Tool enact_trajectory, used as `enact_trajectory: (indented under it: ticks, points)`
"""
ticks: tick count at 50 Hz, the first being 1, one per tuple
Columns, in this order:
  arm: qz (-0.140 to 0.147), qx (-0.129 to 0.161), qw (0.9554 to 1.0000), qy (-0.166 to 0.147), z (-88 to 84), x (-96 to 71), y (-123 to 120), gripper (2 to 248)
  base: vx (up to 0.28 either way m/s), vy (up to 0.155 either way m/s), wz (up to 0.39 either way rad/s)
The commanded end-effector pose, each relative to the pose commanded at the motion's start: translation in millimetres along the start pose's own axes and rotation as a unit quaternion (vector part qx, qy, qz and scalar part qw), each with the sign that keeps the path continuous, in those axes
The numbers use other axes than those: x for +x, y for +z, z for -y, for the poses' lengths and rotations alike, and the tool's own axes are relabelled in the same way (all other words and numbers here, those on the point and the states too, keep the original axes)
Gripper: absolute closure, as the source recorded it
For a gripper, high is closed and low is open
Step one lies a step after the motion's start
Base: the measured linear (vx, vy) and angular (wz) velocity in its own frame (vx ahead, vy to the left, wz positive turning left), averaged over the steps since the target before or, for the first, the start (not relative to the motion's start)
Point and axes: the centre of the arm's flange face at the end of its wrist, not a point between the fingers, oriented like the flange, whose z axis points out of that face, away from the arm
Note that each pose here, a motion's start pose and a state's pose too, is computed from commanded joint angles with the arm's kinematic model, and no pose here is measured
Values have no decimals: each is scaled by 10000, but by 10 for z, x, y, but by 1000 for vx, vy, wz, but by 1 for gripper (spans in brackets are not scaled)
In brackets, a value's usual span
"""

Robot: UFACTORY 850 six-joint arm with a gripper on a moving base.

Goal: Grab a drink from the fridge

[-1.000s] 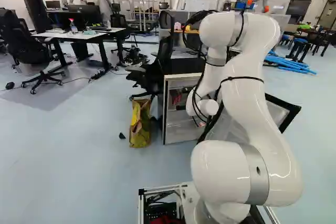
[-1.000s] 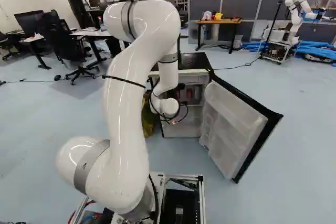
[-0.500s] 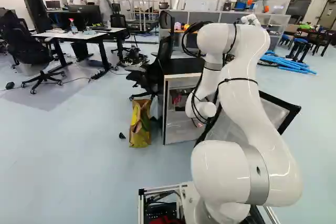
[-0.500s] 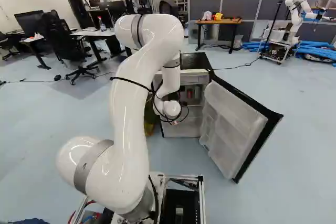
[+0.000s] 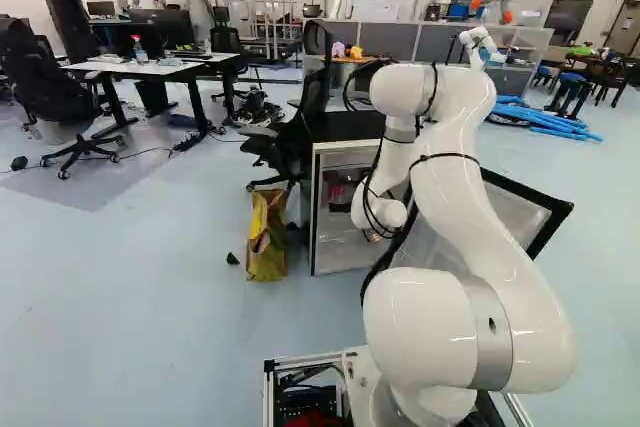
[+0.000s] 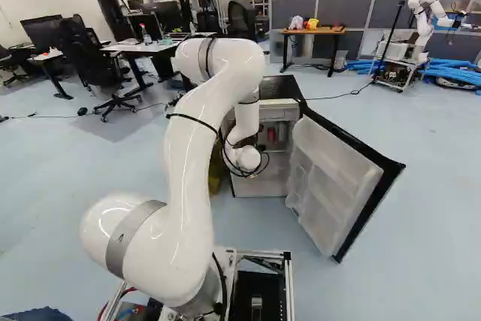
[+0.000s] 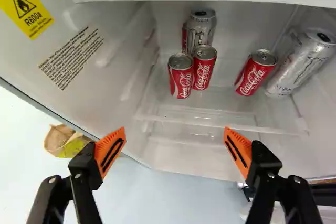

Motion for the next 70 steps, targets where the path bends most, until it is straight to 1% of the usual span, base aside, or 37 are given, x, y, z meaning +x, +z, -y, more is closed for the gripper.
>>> enact_trajectory:
  ticks: [17,37,44,53,70]
  points:
    - [-239,102,9996,-72,-67,-99,275,3,0,0,0]
    - [-496,81,9987,-95,-232,-244,593,3,0,0,0]
    - [-615,53,9980,-115,-287,-215,657,3,0,0,0]
    - [-740,52,9971,-155,-312,-177,742,3,0,0,0]
    - [-765,77,9969,-182,-308,-165,774,3,0,0,0]
